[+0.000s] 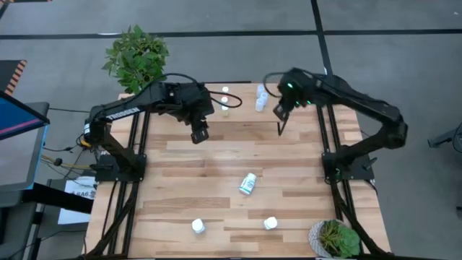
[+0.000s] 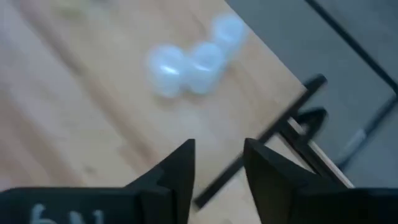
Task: Pick and place medicine bottles onto shelf by color
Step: Adjust the white pill bottle on the shelf, then put the top white and blue pill bottle on the shelf
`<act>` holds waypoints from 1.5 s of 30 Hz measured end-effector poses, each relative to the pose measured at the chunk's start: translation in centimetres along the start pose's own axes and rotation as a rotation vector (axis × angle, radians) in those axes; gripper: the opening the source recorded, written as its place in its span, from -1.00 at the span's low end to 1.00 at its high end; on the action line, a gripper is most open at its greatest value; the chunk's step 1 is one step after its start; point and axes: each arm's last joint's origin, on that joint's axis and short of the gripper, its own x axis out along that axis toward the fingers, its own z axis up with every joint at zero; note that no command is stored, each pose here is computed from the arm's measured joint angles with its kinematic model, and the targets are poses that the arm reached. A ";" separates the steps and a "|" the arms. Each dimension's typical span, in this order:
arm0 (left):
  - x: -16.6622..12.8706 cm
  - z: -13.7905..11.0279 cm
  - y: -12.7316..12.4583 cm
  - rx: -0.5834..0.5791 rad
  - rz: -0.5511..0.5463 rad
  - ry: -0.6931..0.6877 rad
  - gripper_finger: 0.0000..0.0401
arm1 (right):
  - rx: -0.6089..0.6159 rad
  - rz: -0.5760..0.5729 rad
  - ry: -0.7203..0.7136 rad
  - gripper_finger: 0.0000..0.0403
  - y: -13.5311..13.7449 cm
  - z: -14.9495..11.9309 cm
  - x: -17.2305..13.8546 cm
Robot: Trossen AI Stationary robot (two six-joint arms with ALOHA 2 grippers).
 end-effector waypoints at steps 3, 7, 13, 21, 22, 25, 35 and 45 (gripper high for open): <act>-1.0 -0.4 -0.3 0.008 0.000 -0.027 -0.28 | 0.007 -0.018 0.104 -0.32 -1.1 0.7 3.5; -1.6 -0.6 -0.4 0.015 0.018 -0.041 -0.32 | 0.030 -0.013 0.184 -0.50 -1.8 1.3 7.2; -1.7 -0.8 -0.5 0.018 0.020 -0.031 -0.34 | 0.050 -0.032 0.182 -0.64 -2.2 2.0 10.0; -1.6 -0.8 -0.5 0.018 0.020 -0.032 -0.34 | 0.025 -0.026 0.171 -0.67 -1.6 2.5 12.3; -1.6 -0.8 -0.5 0.018 0.020 -0.032 -0.34 | 0.025 -0.026 0.168 -0.67 -1.6 2.6 12.5; -1.6 -0.8 -0.5 0.018 0.020 -0.033 -0.34 | 0.023 -0.023 0.149 -0.67 -1.4 2.8 12.7; -1.6 -0.8 -0.4 0.023 0.038 -0.034 -0.34 | 0.027 -0.003 0.139 -0.67 -1.5 2.8 11.8; -1.4 -1.2 -0.5 -0.034 0.041 0.013 -0.34 | -0.024 0.042 0.194 -0.67 -0.7 0.5 4.9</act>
